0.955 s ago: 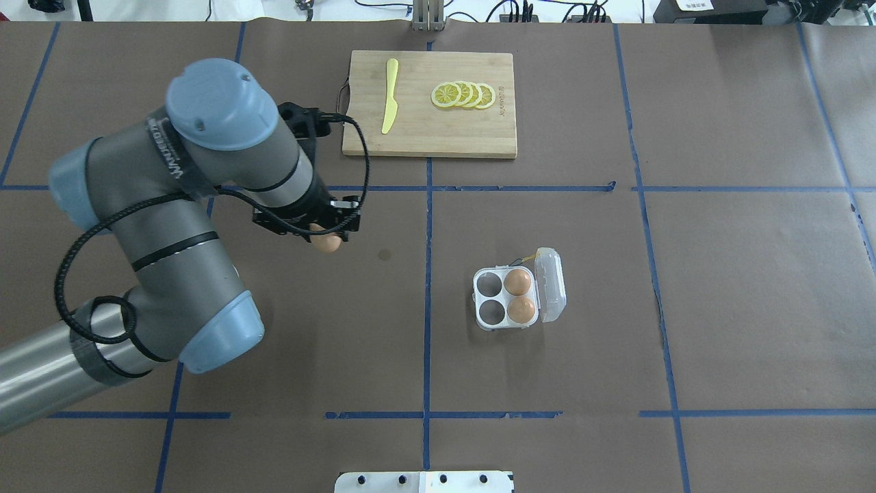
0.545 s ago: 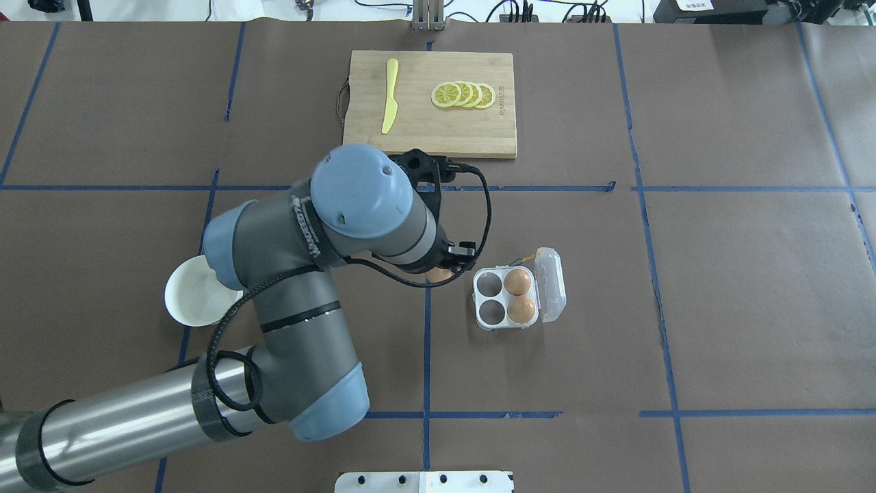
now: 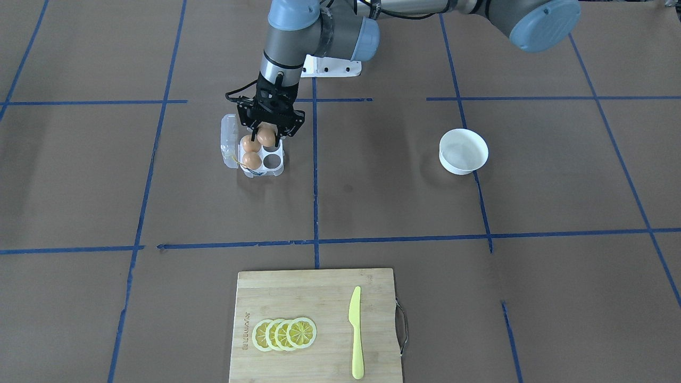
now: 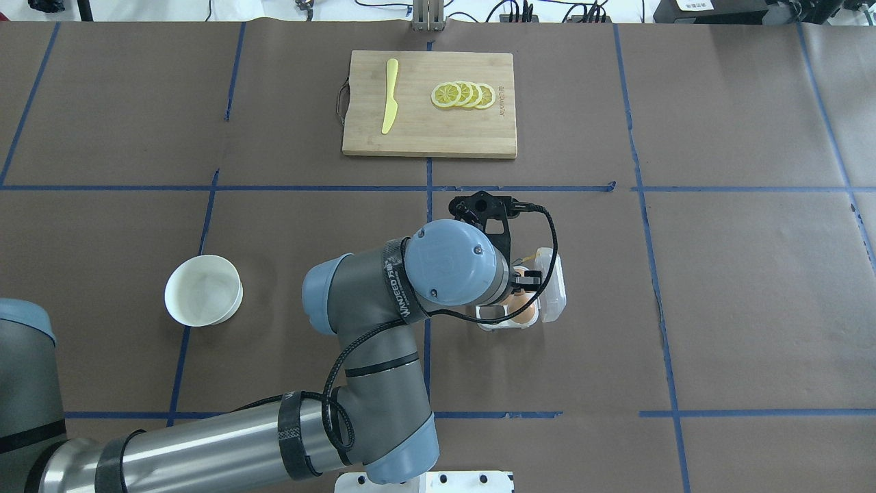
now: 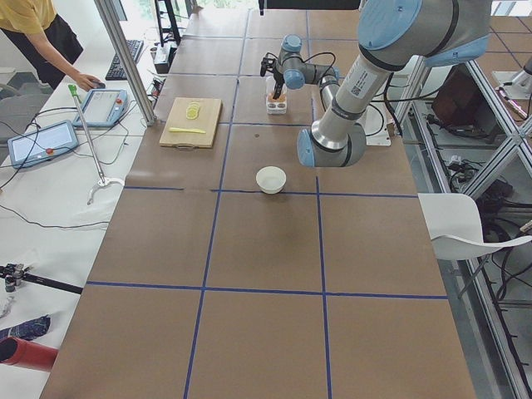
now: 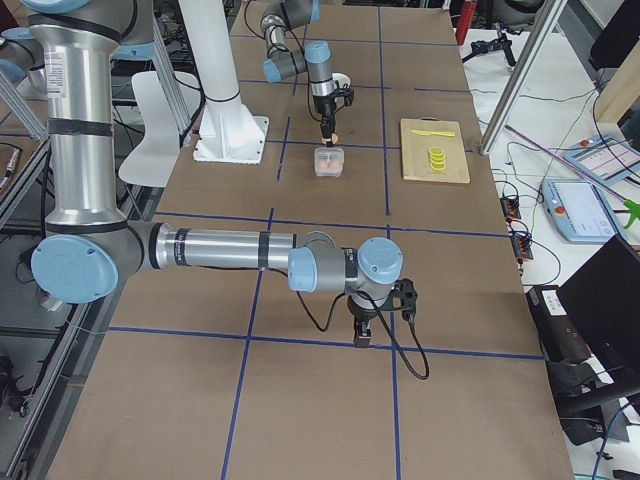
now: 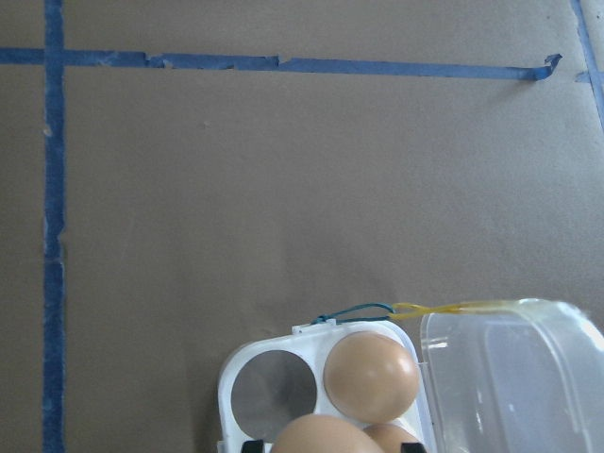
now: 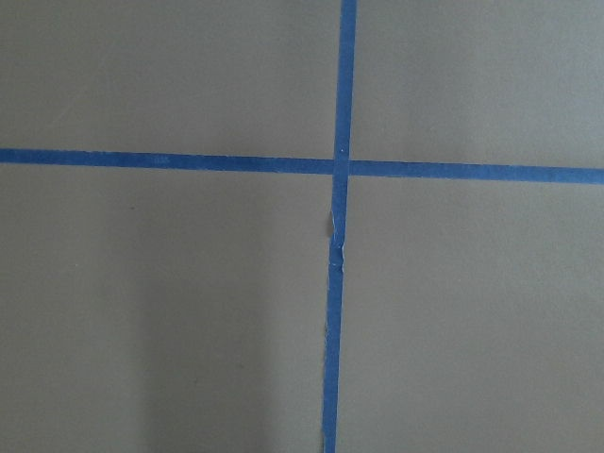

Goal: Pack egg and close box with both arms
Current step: 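Lift the egg with the left gripper and carry it to the carton, then lower the egg into the empty carton slot and open the left gripper, then raise the left gripper from the carton while the right arm approaches the lid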

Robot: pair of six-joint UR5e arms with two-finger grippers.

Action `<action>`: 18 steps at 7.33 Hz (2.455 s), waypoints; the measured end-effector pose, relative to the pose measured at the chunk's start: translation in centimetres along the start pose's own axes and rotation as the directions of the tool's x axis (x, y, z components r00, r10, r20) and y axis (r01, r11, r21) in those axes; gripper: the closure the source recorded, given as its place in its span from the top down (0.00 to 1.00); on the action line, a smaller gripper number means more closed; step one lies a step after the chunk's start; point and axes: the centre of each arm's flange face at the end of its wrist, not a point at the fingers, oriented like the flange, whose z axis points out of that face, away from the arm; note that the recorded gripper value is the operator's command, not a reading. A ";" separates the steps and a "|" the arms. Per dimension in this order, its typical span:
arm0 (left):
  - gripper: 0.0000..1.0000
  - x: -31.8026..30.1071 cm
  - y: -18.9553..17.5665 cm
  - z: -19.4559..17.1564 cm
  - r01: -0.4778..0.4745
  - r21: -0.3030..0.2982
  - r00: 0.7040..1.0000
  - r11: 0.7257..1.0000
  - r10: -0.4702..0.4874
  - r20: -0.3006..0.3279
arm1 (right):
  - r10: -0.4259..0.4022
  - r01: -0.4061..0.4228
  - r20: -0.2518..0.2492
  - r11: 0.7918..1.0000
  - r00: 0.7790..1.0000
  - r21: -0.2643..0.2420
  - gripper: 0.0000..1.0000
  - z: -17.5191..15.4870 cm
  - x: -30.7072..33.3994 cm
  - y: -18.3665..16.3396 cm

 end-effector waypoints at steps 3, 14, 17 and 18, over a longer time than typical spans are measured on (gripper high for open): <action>0.15 0.1 0.9 0.8 -0.002 -0.001 1.000 1.000 0.002 0.004 | 0.001 -0.001 0.004 1.000 1.000 -0.003 1.00 0.1 0.0 0.0; 0.84 -2.0 -0.3 -0.4 0.002 0.014 1.000 1.000 -0.003 0.013 | -0.004 0.005 0.046 1.000 0.999 -0.008 1.00 0.4 -0.5 0.0; 0.84 -11.0 -3.0 -3.4 -0.077 0.062 0.996 0.995 0.074 0.057 | -0.140 0.137 0.107 0.990 0.984 0.030 1.00 2.7 -6.3 -0.6; 0.84 -14.5 -4.1 -5.0 -0.120 0.061 0.991 0.991 0.116 0.069 | -0.168 0.163 0.127 0.985 0.978 0.049 1.00 4.3 -9.4 -0.6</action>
